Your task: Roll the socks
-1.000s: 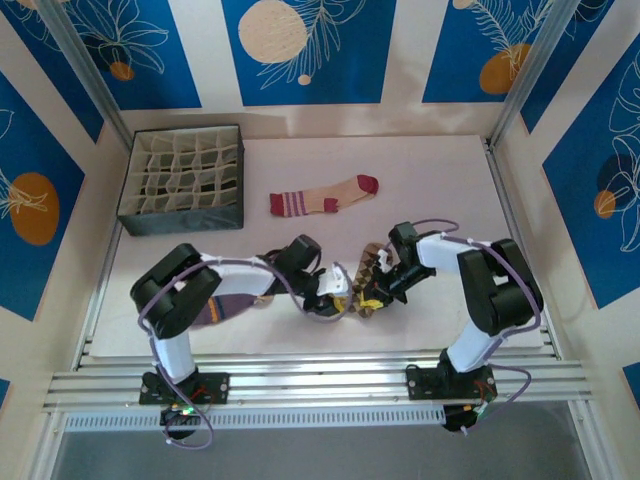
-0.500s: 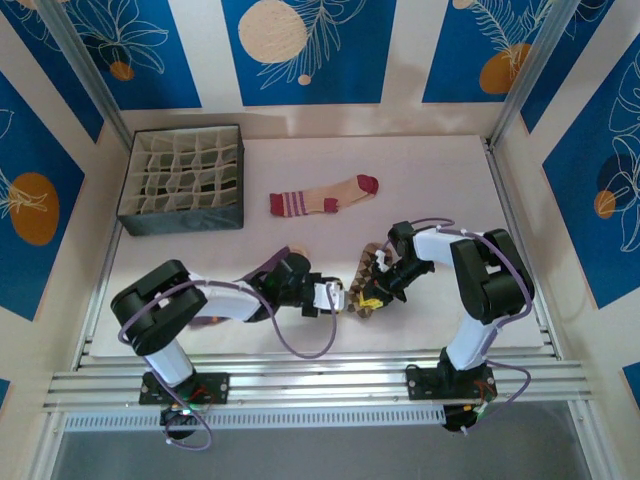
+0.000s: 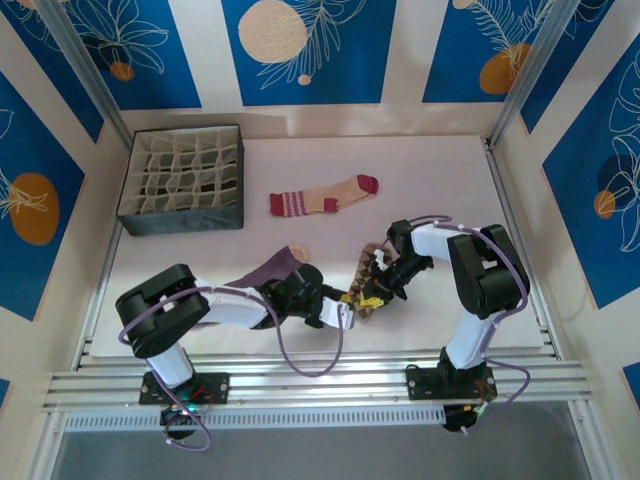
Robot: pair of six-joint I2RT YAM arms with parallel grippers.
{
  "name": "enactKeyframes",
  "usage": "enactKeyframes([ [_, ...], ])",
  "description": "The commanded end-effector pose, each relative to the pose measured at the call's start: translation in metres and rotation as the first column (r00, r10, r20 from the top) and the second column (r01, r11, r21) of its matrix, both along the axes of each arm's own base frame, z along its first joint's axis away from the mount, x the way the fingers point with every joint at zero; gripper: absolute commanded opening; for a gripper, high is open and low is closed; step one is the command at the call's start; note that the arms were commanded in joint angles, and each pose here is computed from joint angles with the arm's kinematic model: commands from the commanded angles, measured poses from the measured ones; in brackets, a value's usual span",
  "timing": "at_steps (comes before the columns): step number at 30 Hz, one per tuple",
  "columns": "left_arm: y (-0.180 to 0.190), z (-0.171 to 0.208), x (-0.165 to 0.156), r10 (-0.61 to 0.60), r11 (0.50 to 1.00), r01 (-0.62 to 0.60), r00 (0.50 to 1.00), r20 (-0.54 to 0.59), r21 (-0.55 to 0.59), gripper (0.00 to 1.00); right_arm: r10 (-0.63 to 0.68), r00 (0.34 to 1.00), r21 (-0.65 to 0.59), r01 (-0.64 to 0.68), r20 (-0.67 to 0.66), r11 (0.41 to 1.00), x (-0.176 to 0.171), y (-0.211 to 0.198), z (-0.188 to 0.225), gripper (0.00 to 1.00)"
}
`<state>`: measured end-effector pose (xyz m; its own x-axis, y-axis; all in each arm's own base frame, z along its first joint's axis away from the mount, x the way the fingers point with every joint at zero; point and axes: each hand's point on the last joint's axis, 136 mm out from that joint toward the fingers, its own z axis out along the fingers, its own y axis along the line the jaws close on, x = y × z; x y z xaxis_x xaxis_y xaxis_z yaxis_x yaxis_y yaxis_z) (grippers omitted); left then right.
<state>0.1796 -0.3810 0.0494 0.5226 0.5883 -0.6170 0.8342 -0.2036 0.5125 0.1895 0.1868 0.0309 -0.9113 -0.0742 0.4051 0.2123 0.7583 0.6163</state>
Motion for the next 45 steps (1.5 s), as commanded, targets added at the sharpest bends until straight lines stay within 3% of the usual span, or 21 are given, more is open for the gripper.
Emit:
enactKeyframes([
  [1,-0.006,-0.008,0.002,-0.025,0.998,0.022,0.999,0.048,0.052,0.39,0.013,0.999,-0.002,-0.014,-0.034,1.0,-0.005,-0.002,0.0,0.0],
  [6,-0.011,-0.022,0.006,-0.047,0.994,0.041,0.997,0.057,0.102,0.37,0.025,0.999,0.023,-0.024,-0.044,0.999,-0.009,0.002,0.002,0.0],
  [9,-0.01,-0.03,0.007,-0.045,0.989,0.039,0.998,0.037,0.146,0.22,0.025,0.999,0.036,-0.023,-0.034,0.999,-0.007,0.003,0.005,0.02],
  [11,-0.007,-0.035,0.004,-0.047,0.98,0.048,0.999,-0.007,0.195,0.01,0.021,1.0,0.034,-0.021,-0.006,0.999,-0.004,0.003,0.008,0.11],
  [14,-0.004,-0.036,-0.003,-0.036,0.968,0.059,0.995,-0.098,0.246,0.0,-0.001,0.997,0.026,-0.001,0.076,1.0,0.005,0.0,0.017,0.33],
  [17,-0.003,-0.03,-0.009,-0.009,0.959,0.071,0.975,-0.223,0.274,0.0,-0.045,0.983,-0.03,0.051,0.18,0.998,0.012,-0.009,0.027,0.46],
  [23,-0.006,-0.01,-0.011,0.088,0.957,0.061,0.872,-0.482,0.285,0.0,-0.153,0.93,-0.054,0.181,0.333,0.982,0.009,-0.025,0.036,0.5],
  [28,-0.007,-0.015,-0.001,0.215,0.922,0.016,0.81,-0.545,0.388,0.0,-0.182,0.921,0.016,0.189,0.345,0.982,-0.003,-0.02,0.035,0.49],
  [39,-0.02,-0.009,0.013,0.386,0.9,-0.051,0.553,-0.738,0.433,0.0,-0.185,0.912,0.01,0.195,0.366,0.981,-0.015,-0.018,0.024,0.48],
  [45,-0.018,-0.015,0.028,0.46,0.877,-0.12,0.484,-0.744,0.465,0.0,-0.237,0.874,0.009,0.258,0.425,0.966,-0.017,-0.027,0.032,0.42],
])
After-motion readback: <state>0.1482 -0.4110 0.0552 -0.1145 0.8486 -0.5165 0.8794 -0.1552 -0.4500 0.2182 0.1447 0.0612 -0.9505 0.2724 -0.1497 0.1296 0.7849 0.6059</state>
